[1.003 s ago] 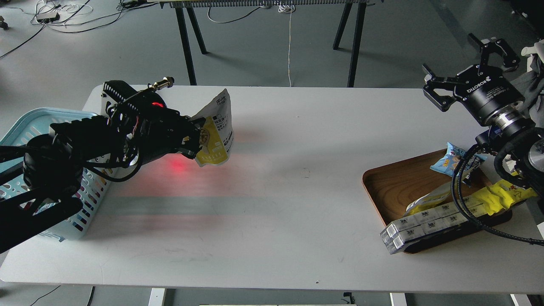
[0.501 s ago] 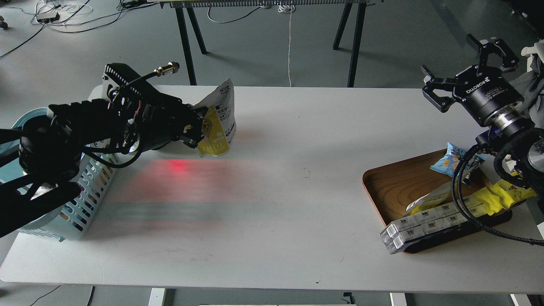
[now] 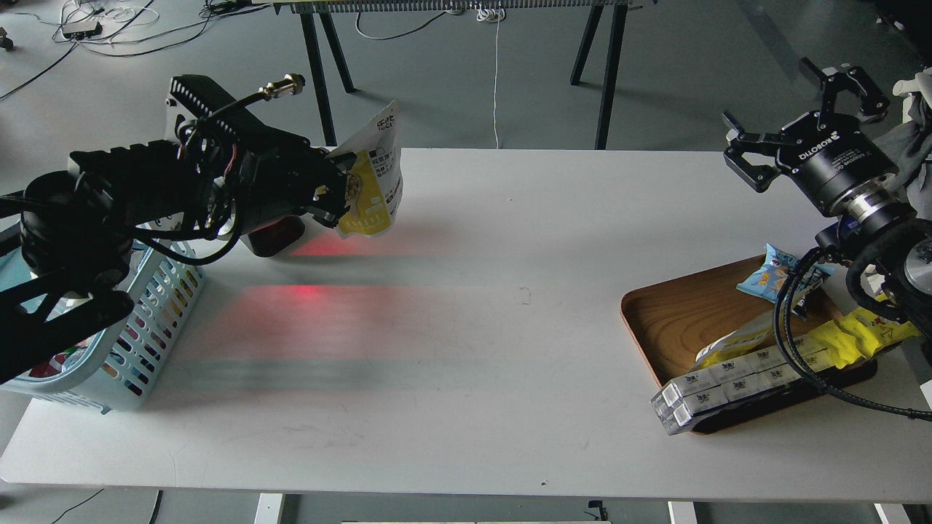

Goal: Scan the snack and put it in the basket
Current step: 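Hold the packet with the left gripper in front of the scanner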

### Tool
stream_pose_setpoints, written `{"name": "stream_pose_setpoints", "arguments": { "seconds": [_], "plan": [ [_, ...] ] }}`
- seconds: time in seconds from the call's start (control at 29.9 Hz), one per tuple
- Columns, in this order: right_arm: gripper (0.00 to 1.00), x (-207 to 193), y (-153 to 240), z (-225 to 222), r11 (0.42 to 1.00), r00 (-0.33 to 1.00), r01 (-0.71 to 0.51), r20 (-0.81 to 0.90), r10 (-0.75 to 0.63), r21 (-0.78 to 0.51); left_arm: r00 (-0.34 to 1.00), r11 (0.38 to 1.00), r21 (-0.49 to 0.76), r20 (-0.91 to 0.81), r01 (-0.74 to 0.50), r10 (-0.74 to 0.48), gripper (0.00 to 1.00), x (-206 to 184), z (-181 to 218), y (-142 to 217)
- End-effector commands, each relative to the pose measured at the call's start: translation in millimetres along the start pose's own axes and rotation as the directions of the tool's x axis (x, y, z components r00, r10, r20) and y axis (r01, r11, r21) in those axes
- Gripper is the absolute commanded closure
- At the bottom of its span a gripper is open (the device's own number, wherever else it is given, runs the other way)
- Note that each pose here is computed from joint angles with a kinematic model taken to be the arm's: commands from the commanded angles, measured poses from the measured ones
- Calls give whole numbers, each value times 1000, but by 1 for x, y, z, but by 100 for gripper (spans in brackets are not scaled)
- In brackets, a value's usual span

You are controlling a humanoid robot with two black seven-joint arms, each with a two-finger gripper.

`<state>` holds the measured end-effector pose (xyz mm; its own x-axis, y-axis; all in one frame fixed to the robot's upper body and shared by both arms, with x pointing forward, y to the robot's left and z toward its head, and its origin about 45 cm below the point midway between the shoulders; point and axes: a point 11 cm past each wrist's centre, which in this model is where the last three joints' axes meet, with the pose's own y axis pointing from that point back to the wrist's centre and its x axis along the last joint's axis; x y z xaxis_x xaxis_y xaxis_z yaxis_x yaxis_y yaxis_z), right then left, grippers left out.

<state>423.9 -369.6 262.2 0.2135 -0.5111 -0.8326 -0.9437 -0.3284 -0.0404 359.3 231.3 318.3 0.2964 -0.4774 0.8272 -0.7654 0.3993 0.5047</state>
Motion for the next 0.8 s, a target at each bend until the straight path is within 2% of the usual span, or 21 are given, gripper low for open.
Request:
{"name": "stream_pose_setpoints", "arguments": {
  "seconds": [0.0, 0.33, 0.43, 0.6, 0.77],
  "plan": [
    [0, 0, 0, 0, 1000, 1000, -1, -1, 1, 0, 1000, 1000, 5, 0, 8, -8, 100, -3, -2, 0],
    [0, 1, 0, 1, 1000, 1000, -2, 0, 2, -3, 999, 998, 39, -1, 53, -53, 100, -19, -13, 6],
    [0, 1, 0, 1, 1000, 1000, -2, 0, 2, -3, 998, 998, 36, -2, 60, -60, 100, -21, -12, 5],
    [0, 1, 0, 1, 1000, 1000, -3, 0, 3, -2, 991, 991, 10, 10, 136, -136, 100, -47, -2, 1],
    [0, 2, 1, 2, 1000, 1000, -6, 0, 6, -3, 989, 989, 16, 9, 149, -149, 100, -52, -1, 1]
  ]
}}
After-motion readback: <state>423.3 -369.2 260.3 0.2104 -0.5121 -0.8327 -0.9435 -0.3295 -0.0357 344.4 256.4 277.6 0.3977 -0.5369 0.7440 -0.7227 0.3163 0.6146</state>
